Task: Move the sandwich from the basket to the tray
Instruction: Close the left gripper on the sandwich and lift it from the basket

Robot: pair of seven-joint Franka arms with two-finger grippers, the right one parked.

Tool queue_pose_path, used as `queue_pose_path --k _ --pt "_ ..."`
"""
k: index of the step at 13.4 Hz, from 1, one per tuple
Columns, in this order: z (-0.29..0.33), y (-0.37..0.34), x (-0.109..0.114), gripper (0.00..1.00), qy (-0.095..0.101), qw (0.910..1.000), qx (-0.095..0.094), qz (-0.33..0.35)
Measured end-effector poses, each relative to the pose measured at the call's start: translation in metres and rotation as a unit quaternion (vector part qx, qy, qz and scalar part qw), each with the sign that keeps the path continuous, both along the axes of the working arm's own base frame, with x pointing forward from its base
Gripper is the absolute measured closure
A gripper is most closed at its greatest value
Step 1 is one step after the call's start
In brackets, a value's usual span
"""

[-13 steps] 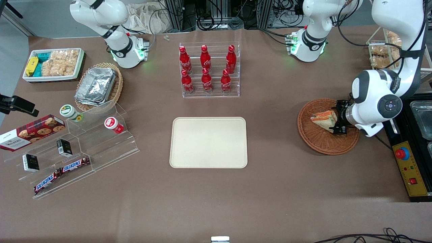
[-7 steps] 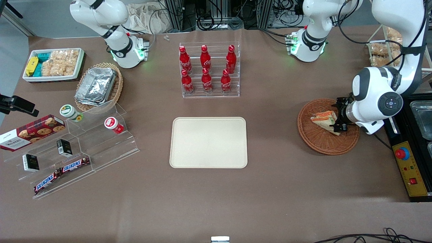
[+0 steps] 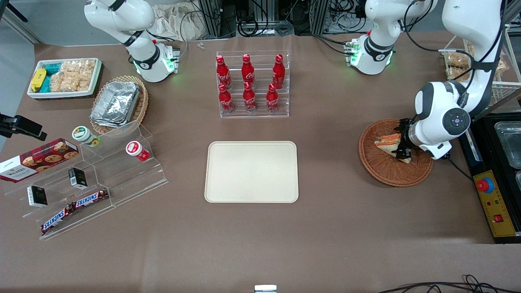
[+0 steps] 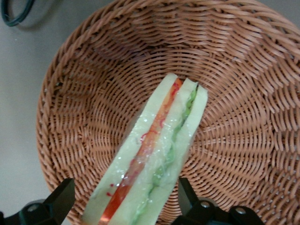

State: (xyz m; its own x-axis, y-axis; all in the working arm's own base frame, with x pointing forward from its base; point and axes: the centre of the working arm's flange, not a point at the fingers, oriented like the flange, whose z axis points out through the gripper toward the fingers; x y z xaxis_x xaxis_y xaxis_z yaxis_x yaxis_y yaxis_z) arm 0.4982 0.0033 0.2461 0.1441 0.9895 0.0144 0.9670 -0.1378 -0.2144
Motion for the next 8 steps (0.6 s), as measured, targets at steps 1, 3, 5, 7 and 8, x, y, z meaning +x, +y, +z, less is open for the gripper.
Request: queue_pose_path --k 1,3,5,7,8 --pt "0.000 0.000 0.002 0.16 -0.003 1.0000 0.000 0.000" --pt "0.001 0.000 0.006 0.39 -0.008 1.0000 -0.001 0.001" --pt "0.006 0.000 0.014 0.55 -0.016 0.9999 -0.001 0.003" --pt "0.019 0.000 0.025 0.62 -0.017 0.9998 0.001 0.003" --pt "0.034 -0.002 0.034 0.64 -0.006 1.0000 0.002 -0.002"
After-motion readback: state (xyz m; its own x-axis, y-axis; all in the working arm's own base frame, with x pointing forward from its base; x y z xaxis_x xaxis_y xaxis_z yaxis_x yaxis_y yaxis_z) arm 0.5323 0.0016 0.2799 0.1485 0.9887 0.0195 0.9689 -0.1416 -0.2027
